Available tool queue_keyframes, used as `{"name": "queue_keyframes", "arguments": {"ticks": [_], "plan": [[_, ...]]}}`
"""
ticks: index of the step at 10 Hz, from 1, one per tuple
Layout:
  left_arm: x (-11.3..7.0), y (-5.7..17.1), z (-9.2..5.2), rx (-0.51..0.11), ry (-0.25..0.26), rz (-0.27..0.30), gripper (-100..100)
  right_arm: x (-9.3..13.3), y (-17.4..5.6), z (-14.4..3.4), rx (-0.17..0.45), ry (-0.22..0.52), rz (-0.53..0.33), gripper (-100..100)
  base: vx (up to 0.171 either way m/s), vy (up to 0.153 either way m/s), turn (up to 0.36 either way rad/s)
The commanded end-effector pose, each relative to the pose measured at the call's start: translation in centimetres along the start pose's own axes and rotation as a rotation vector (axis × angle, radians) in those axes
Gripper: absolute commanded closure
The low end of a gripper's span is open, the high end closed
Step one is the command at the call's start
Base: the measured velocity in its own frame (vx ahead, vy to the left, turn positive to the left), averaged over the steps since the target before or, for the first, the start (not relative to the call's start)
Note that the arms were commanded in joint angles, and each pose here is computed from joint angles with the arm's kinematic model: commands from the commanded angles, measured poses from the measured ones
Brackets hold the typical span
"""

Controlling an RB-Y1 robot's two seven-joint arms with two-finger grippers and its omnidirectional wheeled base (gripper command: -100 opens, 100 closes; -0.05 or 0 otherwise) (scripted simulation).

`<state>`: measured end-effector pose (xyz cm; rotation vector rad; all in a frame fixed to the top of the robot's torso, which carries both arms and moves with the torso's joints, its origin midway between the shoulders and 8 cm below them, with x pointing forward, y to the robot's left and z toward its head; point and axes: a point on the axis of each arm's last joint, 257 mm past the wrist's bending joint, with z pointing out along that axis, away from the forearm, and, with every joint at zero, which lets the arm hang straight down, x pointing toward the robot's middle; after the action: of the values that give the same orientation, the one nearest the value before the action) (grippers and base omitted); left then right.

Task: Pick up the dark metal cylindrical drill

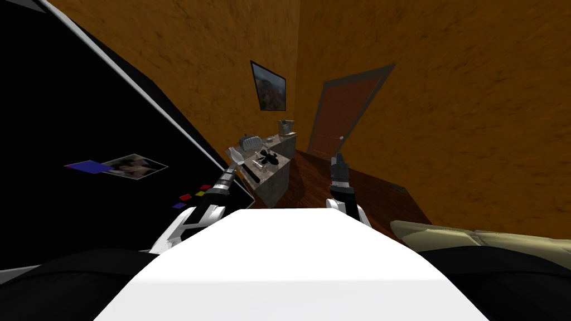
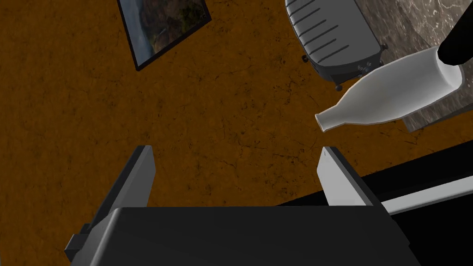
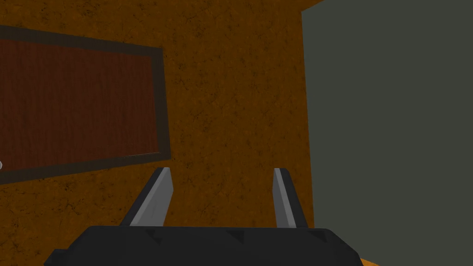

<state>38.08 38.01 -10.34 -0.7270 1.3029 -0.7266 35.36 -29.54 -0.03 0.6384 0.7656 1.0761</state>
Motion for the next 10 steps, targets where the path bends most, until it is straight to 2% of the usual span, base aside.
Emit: {"name": "queue_keyframes", "arguments": {"ticks": [1,6,7,10], "plan": [[-0.6,2.3,0.3,-0.064,0.015,0.032,-100,0.0,0.0,0.0,0.0,0.0,0.0,0,0.027,-0.037,-0.092],[-1.7,7.6,-0.1,-0.242,0.048,0.081,-100,0.0,0.0,0.0,0.0,0.0,0.0,0,0.024,-0.026,-0.061],[-1.7,7.8,-0.1,-0.25,0.049,0.081,-100,0.0,0.0,0.0,0.0,0.0,0.0,0,0.009,-0.006,0.014],[-3.0,11.1,-0.4,-0.361,0.077,0.122,-100,0.0,0.0,0.0,0.0,0.0,0.0,0,0.021,-0.017,-0.084]]}}
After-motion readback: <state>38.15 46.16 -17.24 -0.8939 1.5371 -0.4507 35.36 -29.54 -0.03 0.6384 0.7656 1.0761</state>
